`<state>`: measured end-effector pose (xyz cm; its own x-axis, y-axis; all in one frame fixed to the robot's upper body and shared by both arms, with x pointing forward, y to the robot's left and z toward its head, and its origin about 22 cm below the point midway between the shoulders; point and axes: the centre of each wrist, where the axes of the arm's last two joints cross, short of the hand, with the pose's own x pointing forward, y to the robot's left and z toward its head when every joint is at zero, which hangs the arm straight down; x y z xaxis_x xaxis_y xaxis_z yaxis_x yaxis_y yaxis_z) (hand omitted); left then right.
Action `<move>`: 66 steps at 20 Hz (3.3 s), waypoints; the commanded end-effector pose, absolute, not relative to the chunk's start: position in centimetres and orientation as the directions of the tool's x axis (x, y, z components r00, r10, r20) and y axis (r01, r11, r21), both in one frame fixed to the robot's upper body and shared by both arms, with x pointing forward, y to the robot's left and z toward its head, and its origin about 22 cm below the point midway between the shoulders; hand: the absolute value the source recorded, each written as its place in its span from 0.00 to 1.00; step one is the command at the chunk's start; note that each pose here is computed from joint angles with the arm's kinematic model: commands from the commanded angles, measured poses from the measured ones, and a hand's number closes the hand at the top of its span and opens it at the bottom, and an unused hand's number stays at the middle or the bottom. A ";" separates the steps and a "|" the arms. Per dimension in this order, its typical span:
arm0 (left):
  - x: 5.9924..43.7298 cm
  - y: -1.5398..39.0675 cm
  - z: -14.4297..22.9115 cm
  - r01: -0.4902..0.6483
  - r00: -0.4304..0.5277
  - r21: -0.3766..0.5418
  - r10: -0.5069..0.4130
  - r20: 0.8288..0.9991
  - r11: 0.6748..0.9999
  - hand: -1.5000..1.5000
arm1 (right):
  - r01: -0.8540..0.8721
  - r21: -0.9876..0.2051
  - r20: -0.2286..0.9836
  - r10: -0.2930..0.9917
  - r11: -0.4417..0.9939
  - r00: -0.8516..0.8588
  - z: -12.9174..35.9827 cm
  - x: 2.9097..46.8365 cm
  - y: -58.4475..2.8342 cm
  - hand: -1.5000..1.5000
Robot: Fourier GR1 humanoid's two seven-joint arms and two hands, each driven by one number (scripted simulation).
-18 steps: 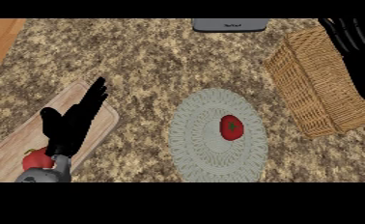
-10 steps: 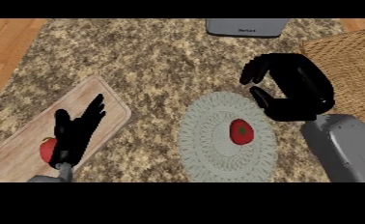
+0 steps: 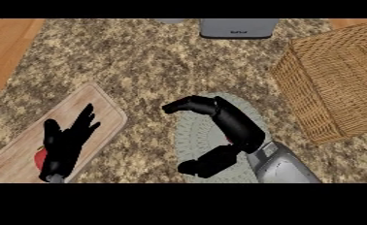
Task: Pick the tomato from the placemat and place it in the basket
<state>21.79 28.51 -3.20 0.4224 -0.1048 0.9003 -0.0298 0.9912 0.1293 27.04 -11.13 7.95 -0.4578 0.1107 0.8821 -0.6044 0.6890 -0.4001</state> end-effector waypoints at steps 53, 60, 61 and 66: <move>20.3 30.5 -4.5 -0.056 0.518 0.161 -0.109 0.848 0.985 0.50 | -0.492 -0.870 0.241 0.836 -0.040 -0.494 14.6 27.2 -18.7 0.00; 21.3 31.0 -4.4 -0.043 0.536 0.144 -0.098 0.838 0.989 0.50 | -0.487 -0.873 0.253 0.826 -0.029 -0.504 10.9 26.6 -18.8 0.00; 20.1 28.7 -5.6 -0.036 0.537 0.145 -0.103 0.837 0.989 0.50 | -0.480 -0.877 0.260 0.830 -0.010 -0.493 11.4 28.8 -18.2 0.00; 19.8 29.6 -4.8 -0.051 0.514 0.144 -0.098 0.852 0.988 0.50 | -0.483 -0.875 0.248 0.832 -0.028 -0.496 9.5 28.1 -18.1 0.00</move>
